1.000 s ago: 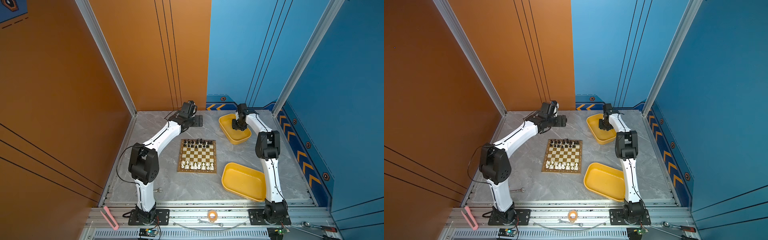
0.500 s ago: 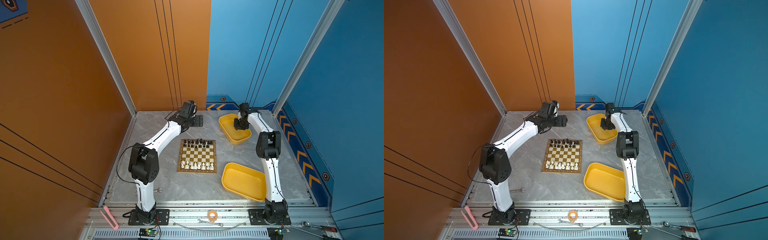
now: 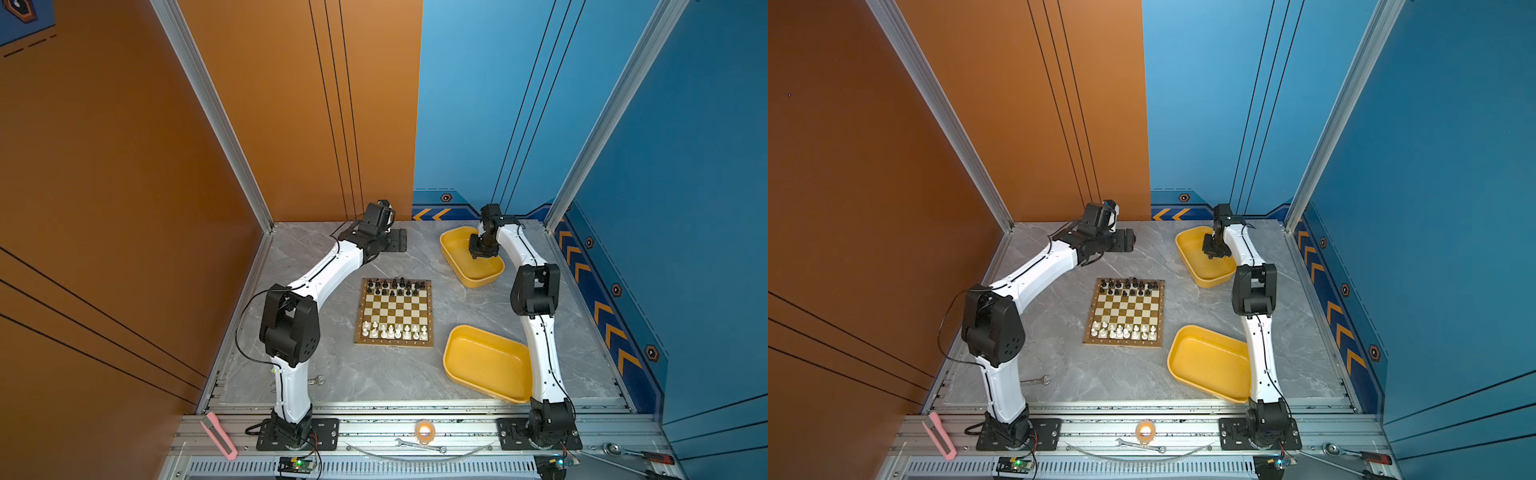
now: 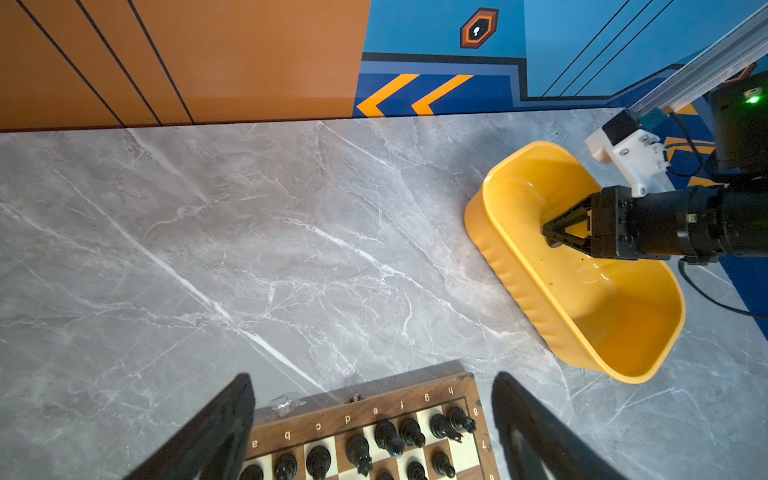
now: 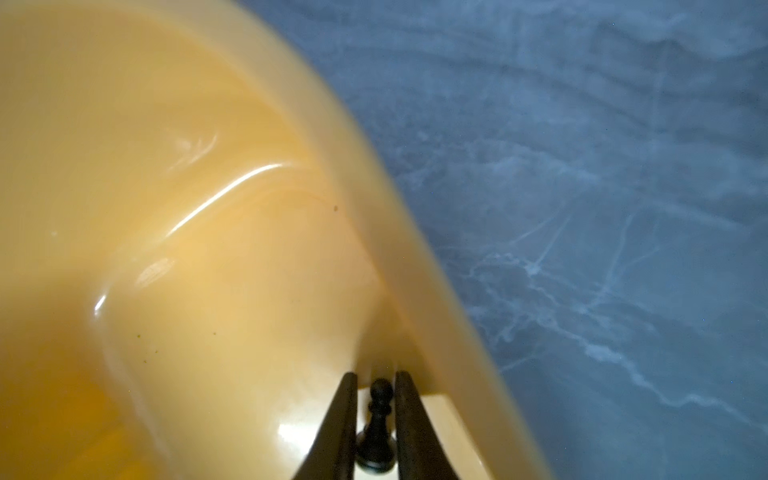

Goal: Set up the chess pieces on the board

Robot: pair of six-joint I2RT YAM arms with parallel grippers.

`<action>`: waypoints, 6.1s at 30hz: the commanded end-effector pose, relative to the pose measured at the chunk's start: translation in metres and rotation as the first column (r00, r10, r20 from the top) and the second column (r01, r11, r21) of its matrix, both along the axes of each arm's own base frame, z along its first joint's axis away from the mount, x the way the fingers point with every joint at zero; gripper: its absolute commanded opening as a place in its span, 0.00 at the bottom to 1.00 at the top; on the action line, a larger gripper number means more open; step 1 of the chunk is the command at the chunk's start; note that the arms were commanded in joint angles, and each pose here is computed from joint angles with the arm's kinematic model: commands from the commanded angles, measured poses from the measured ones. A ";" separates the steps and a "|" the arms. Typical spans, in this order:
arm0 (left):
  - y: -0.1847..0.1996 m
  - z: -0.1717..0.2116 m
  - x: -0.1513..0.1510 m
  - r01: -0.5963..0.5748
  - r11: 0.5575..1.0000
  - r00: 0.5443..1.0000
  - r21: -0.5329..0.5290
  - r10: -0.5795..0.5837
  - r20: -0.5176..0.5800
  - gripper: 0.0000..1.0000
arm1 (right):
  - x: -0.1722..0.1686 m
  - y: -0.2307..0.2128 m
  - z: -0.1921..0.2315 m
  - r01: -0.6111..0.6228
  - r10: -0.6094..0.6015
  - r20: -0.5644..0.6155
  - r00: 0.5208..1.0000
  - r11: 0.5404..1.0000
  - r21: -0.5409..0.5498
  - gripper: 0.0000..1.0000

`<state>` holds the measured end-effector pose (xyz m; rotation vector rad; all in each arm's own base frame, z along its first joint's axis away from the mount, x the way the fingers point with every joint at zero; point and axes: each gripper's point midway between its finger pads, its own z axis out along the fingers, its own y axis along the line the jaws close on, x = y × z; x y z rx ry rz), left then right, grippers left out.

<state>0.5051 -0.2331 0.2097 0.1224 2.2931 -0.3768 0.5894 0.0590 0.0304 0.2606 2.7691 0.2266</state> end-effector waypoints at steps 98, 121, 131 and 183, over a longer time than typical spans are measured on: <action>-0.176 0.122 -0.011 0.391 0.778 0.896 -0.492 -0.200 0.396 0.58 | -0.076 0.133 0.282 -0.122 -0.231 0.277 0.933 0.520 0.845 0.00; -0.173 0.123 -0.002 0.411 0.761 0.889 -0.501 -0.214 0.405 0.38 | -0.083 0.157 0.287 -0.143 -0.186 0.239 0.953 0.420 0.896 0.00; -0.173 0.124 -0.004 0.416 0.755 0.888 -0.507 -0.217 0.406 0.29 | -0.089 0.158 0.288 -0.141 -0.178 0.228 0.957 0.401 0.905 0.00; -0.159 0.115 0.005 0.440 0.682 0.895 -0.584 -0.277 0.350 0.08 | -0.084 0.139 0.284 -0.120 -0.228 0.230 0.946 0.413 0.903 0.39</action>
